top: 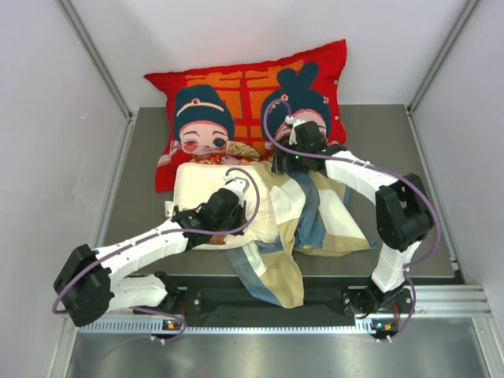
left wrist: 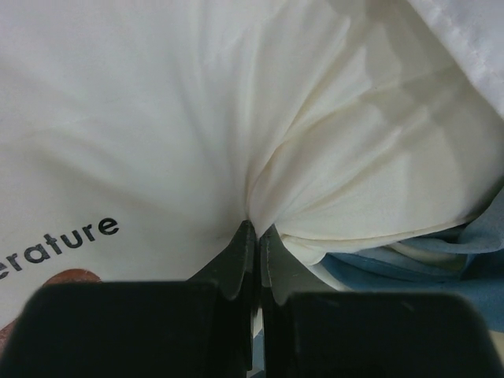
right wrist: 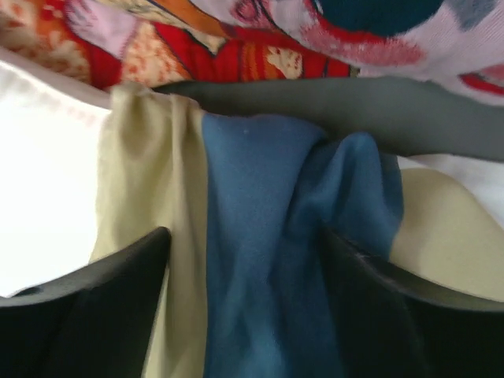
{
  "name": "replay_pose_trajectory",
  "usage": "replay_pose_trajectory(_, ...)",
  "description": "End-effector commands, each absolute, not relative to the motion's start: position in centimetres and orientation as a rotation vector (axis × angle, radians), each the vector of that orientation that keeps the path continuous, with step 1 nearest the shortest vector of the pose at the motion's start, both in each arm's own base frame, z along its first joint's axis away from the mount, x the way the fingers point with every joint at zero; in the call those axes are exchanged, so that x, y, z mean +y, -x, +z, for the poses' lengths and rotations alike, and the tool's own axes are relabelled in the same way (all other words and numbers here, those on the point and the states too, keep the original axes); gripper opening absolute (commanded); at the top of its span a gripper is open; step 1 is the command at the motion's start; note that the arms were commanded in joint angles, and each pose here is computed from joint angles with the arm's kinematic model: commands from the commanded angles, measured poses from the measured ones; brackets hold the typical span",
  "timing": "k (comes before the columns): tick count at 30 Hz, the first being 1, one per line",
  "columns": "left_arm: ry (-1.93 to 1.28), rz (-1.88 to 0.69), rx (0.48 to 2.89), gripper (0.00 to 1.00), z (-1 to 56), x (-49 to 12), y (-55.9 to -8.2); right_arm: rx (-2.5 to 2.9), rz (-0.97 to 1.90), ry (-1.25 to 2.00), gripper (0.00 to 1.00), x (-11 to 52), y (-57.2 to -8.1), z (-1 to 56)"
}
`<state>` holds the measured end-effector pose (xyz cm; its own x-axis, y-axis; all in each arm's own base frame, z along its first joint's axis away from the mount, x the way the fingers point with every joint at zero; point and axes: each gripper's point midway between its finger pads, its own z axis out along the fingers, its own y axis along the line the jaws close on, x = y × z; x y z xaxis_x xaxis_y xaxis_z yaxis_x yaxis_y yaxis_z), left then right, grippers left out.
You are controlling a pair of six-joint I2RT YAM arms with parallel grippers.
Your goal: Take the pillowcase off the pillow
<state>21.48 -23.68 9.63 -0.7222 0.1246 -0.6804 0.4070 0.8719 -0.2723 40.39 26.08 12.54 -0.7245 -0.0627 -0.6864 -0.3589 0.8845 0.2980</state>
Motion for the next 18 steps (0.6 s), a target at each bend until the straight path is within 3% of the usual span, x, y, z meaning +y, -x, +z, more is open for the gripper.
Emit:
replay_pose_trajectory(1, -0.427, -0.562, 2.372, 0.00, 9.5, -23.6, -20.0, 2.354, 0.427, 0.307, 0.72, 26.2, -40.4, 10.1)
replay_pose_trajectory(2, -0.431, -0.561, 2.359, 0.00, 10.1, -23.7, -20.2, 2.364, 0.420, 0.304, 0.62, 26.0, -40.2, 9.6)
replay_pose_trajectory(3, -0.426, -0.557, 2.346, 0.00, 10.5, -23.7, -20.4, 2.374, 0.422, 0.296, 0.43, 26.0, -39.9, 9.2)
replay_pose_trajectory(5, -0.424, -0.548, 2.312, 0.00, 11.9, -23.8, -21.1, 2.401, 0.416, 0.293, 0.21, 25.6, -39.0, 8.1)
replay_pose_trajectory(6, -0.421, -0.543, 2.296, 0.05, 12.5, -23.9, -21.4, 2.406, 0.414, 0.286, 0.09, 25.4, -38.8, 7.9)
replay_pose_trajectory(7, -0.420, -0.541, 2.275, 0.23, 13.3, -24.0, -21.8, 2.414, 0.408, 0.285, 0.04, 25.2, -38.4, 7.5)
replay_pose_trajectory(10, -0.415, -0.512, 2.178, 0.46, 16.9, -24.5, -23.7, 2.418, 0.408, 0.285, 0.00, 24.8, -37.6, 7.1)
replay_pose_trajectory(13, -0.408, -0.480, 2.051, 0.57, 20.9, -25.0, -25.9, 2.423, 0.407, 0.284, 0.00, 24.6, -37.2, 7.0)
replay_pose_trajectory(14, -0.417, -0.475, 1.986, 0.66, 22.7, -25.3, -26.7, 2.419, 0.410, 0.286, 0.00, 24.6, -37.2, 7.1)
replay_pose_trajectory(18, -0.387, -0.387, 1.969, 0.85, 23.0, -24.2, -30.4, 2.417, 0.420, 0.281, 0.00, 24.6, -37.1, 7.2)
